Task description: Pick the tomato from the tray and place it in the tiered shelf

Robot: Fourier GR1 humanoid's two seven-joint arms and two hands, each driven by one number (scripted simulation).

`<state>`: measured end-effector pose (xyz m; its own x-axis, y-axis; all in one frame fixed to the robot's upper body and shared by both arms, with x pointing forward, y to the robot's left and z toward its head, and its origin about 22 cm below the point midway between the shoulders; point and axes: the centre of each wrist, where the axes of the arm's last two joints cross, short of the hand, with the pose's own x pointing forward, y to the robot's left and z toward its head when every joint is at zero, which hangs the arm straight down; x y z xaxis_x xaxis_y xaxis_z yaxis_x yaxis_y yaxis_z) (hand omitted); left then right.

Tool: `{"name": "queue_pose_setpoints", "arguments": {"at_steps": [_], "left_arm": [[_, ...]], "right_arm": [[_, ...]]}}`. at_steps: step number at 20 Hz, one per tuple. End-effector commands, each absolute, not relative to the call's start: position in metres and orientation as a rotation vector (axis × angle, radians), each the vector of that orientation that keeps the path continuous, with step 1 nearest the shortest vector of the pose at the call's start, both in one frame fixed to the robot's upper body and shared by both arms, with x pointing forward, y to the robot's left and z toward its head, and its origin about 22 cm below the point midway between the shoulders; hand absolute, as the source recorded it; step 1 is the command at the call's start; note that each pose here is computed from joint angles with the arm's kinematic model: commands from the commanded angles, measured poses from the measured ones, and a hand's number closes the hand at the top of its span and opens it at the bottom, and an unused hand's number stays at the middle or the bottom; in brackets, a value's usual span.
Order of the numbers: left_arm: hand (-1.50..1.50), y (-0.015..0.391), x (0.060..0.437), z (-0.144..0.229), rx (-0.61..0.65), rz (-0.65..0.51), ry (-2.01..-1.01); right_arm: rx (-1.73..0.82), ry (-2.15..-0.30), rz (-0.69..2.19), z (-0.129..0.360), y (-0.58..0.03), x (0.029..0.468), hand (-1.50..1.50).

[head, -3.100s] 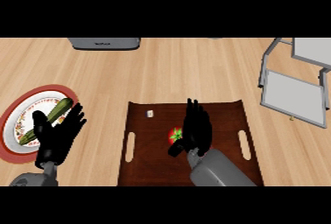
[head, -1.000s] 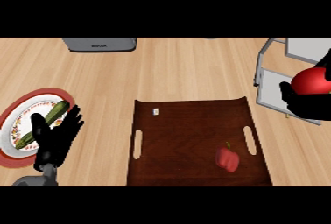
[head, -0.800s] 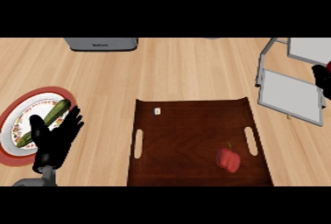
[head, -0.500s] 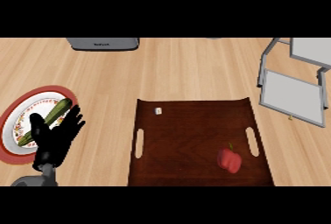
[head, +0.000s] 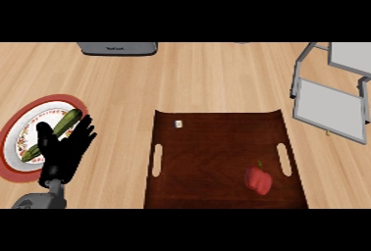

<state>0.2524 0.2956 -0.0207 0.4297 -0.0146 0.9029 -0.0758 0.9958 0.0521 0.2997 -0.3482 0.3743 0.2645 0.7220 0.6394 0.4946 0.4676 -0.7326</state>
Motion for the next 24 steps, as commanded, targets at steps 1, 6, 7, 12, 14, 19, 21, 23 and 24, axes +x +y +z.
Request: {"name": "queue_pose_setpoints", "arguments": {"at_steps": [1,6,7,12,14,19,21,23,24], "left_arm": [[0.0,0.294,0.254,-0.023,0.079,0.039,-1.128],[0.0,0.295,0.237,-0.038,0.072,0.017,-1.116],[0.0,0.289,0.251,-0.023,0.076,0.03,-1.118],[0.0,0.297,0.267,-0.023,0.082,0.024,-1.119],[0.0,0.285,0.249,-0.041,0.085,0.033,-1.128],[0.0,0.279,0.251,-0.034,0.09,0.035,-1.12],[0.0,0.299,0.266,-0.018,0.097,0.049,-1.124],[0.0,0.279,0.25,-0.037,0.09,0.055,-1.129],[0.0,0.286,0.236,-0.023,0.084,0.031,-1.122]], "right_arm": [[-1.139,-1.361,0.265,0.385,-0.37,0.315,1.5],[-1.174,-1.318,0.343,0.354,-0.387,0.338,1.5],[-1.157,-1.305,0.359,0.356,-0.39,0.342,1.5],[-1.189,-1.32,0.353,0.33,-0.404,0.369,1.5],[-1.188,-1.333,0.334,0.337,-0.414,0.368,1.5],[-1.212,-1.315,0.345,0.316,-0.415,0.387,1.5],[-1.223,-1.336,0.352,0.318,-0.415,0.387,1.5],[-1.215,-1.369,0.344,0.307,-0.423,0.389,1.5],[-1.22,-1.359,0.355,0.301,-0.411,0.397,1.5]]}}
